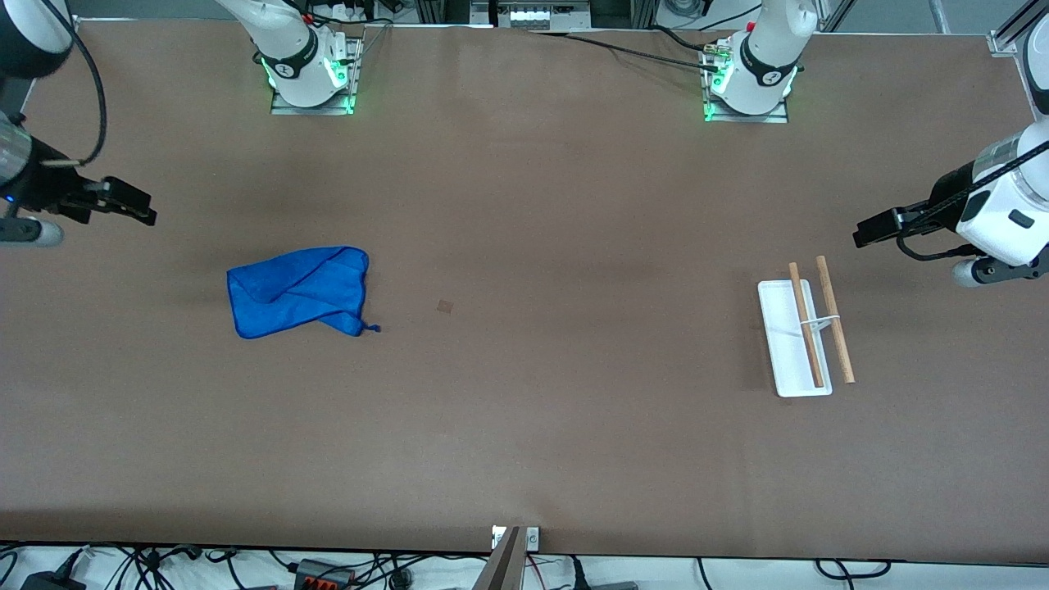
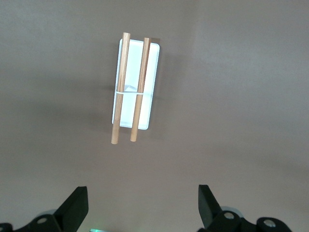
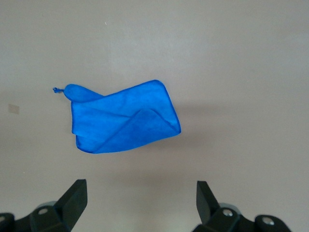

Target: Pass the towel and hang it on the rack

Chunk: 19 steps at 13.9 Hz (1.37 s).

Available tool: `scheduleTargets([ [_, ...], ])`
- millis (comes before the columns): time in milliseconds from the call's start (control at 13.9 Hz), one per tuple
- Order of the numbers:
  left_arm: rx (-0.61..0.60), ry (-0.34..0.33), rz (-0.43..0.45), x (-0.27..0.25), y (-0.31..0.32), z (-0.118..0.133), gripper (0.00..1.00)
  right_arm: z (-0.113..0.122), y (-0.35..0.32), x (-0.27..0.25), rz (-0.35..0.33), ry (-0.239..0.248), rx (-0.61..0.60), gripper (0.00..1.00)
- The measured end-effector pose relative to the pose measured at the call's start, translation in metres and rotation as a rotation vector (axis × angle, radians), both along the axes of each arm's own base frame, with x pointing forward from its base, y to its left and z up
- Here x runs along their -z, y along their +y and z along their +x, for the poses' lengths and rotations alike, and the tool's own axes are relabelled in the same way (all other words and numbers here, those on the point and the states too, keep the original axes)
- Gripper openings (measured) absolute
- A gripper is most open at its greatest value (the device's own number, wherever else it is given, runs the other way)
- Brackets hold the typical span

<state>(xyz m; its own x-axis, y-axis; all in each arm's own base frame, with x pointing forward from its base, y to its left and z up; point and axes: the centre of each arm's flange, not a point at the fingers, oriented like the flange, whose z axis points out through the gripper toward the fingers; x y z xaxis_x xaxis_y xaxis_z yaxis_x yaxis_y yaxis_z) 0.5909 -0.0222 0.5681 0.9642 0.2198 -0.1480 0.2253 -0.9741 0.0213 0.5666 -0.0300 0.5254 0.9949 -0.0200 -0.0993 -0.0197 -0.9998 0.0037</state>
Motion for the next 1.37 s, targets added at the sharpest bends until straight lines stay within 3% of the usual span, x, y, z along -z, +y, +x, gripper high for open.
scheduleTargets([
  [791, 0.000, 0.000, 0.000, 0.000, 0.000, 0.000, 1.00, 0.042, -0.003, 0.200, 0.004, 0.266, 0.002, 1.00],
  [1079, 0.000, 0.000, 0.000, 0.000, 0.000, 0.000, 1.00, 0.048, -0.005, 0.282, 0.002, 0.310, 0.004, 0.97],
  [1366, 0.000, 0.000, 0.000, 0.000, 0.000, 0.000, 1.00, 0.048, -0.006, 0.326, 0.001, 0.328, 0.004, 0.93],
])
